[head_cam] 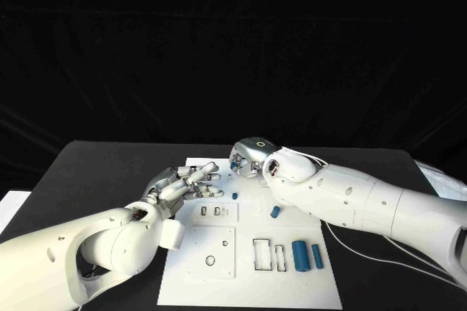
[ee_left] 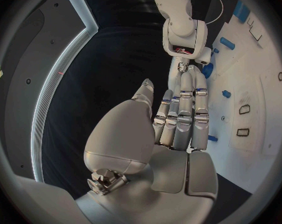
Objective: Assemble the parts on the task board
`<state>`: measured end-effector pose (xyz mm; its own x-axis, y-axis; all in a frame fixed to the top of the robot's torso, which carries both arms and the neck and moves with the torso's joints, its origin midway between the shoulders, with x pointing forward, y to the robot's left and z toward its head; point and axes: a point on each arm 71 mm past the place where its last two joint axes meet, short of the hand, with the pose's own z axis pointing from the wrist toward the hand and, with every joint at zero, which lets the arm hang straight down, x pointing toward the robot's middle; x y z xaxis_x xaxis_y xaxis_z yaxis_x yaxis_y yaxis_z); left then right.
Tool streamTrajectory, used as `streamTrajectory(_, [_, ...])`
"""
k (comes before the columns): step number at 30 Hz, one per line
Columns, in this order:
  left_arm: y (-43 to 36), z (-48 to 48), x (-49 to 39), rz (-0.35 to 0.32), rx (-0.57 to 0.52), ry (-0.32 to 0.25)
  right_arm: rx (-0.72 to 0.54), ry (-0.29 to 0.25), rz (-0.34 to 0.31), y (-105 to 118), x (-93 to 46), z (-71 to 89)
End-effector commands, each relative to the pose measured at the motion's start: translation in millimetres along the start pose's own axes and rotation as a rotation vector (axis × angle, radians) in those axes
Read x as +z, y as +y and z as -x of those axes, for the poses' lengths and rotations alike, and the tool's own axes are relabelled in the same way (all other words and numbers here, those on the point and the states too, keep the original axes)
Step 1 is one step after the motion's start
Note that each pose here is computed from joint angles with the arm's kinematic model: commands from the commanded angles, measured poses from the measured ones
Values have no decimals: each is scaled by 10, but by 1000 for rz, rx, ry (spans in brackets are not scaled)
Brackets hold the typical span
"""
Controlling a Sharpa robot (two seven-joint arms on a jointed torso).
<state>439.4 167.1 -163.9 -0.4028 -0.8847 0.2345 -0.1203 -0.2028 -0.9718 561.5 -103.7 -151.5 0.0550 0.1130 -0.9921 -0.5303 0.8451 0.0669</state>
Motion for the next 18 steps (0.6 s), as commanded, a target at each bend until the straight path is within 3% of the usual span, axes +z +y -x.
streamTrajectory(1, [-7,-32,4,-1,-11,28,-32,10,-50,-47,-4,-18])
streamTrajectory(10, [-19,-16,1,-14,-7,18,-11,-14,-54,-65,-28,6])
streamTrajectory(18, [-27,27,-1,-20,-2,5,49,-78,-76,-169,-243,153])
